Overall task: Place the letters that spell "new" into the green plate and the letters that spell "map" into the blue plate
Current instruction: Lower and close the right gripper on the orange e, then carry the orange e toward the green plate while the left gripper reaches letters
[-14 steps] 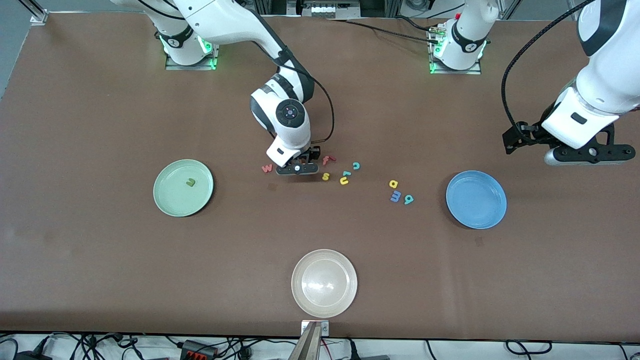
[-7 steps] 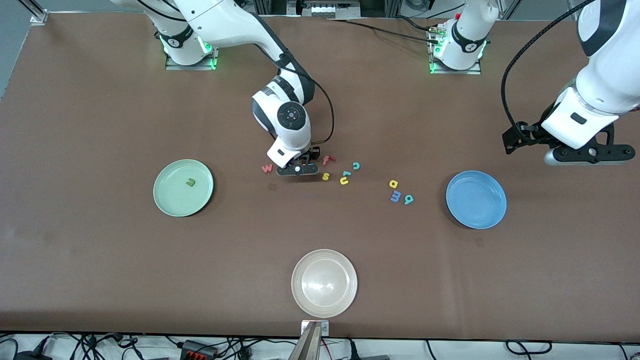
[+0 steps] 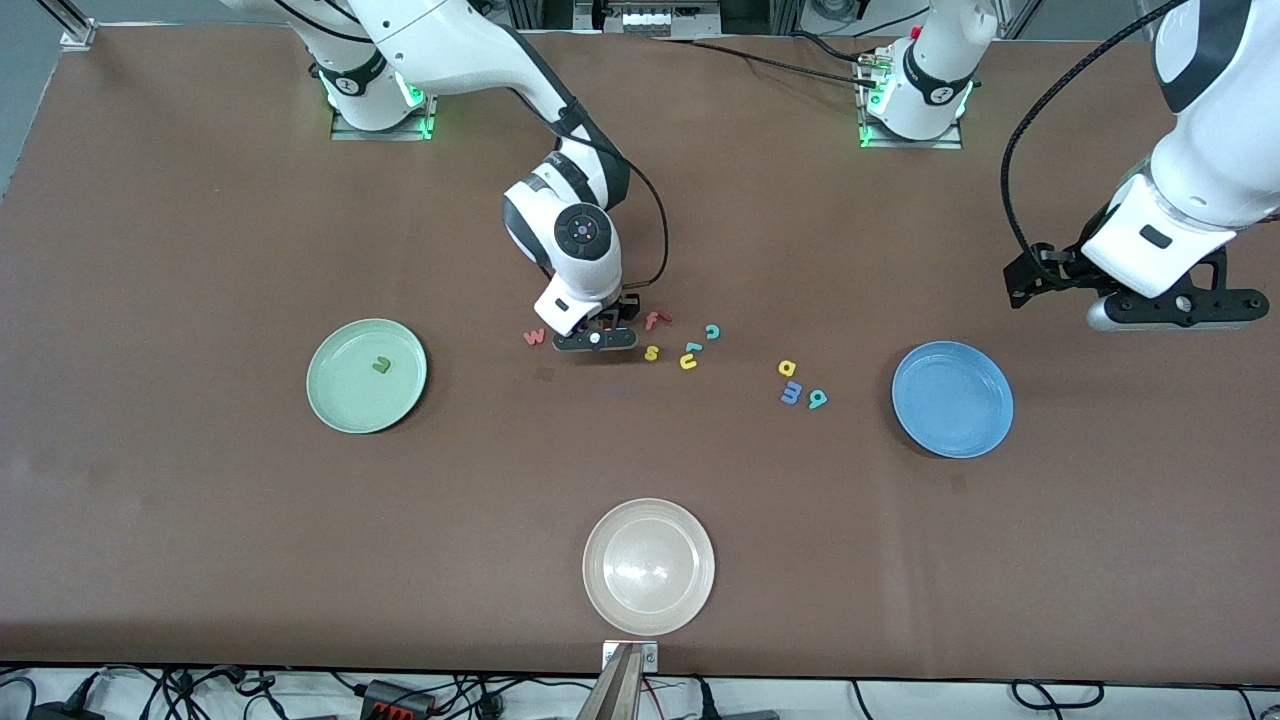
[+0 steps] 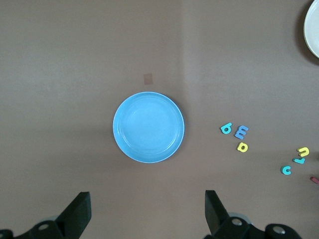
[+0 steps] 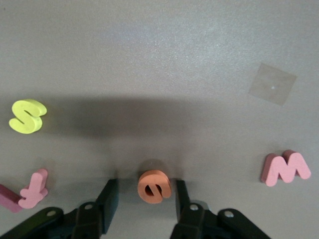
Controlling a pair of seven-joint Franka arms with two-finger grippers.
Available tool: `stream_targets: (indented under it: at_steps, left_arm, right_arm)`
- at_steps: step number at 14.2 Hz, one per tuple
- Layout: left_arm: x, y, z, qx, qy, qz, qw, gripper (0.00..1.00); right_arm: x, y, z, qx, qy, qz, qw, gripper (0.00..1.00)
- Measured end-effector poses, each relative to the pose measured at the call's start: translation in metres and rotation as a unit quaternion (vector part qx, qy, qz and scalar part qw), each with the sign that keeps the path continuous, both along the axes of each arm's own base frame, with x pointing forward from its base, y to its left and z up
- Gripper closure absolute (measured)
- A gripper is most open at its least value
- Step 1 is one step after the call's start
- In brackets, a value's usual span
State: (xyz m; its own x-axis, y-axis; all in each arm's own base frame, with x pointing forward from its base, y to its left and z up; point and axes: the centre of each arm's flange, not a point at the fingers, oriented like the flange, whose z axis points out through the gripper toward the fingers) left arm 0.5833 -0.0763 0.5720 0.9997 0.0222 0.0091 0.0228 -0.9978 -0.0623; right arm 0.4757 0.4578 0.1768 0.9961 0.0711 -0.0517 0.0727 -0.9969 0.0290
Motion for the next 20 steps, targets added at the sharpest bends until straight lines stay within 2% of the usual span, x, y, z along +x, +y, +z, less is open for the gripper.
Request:
stream_targets:
  at_steps: [4, 11, 14, 20]
  left_arm:
    - [0.0000, 0.0000, 0.0000, 0.000, 0.000, 0.000, 1.000, 0.00]
    - [-0.0006, -0.0041, 0.0000, 0.000, 0.000, -0.004, 1.000, 0.00]
    - [-0.0006, -0.0042, 0.0000, 0.000, 0.000, -0.004, 1.000, 0.00]
    - [-0.0005, -0.0065, -0.0010, 0.000, 0.001, -0.006, 1.000, 0.00]
  right_arm:
    - [0.0000, 0.0000, 0.0000, 0.000, 0.000, 0.000, 1.000, 0.52]
    - [0.0015, -0.0014, 0.0002, 0.000, -0.001, -0.002, 1.000, 0.55]
    - [0.0060, -0.0042, 0.0018, 0.000, -0.003, -0.005, 1.000, 0.63]
    - [0.0072, -0.0038, 0.0030, 0.001, -0.004, -0.005, 1.000, 0.67]
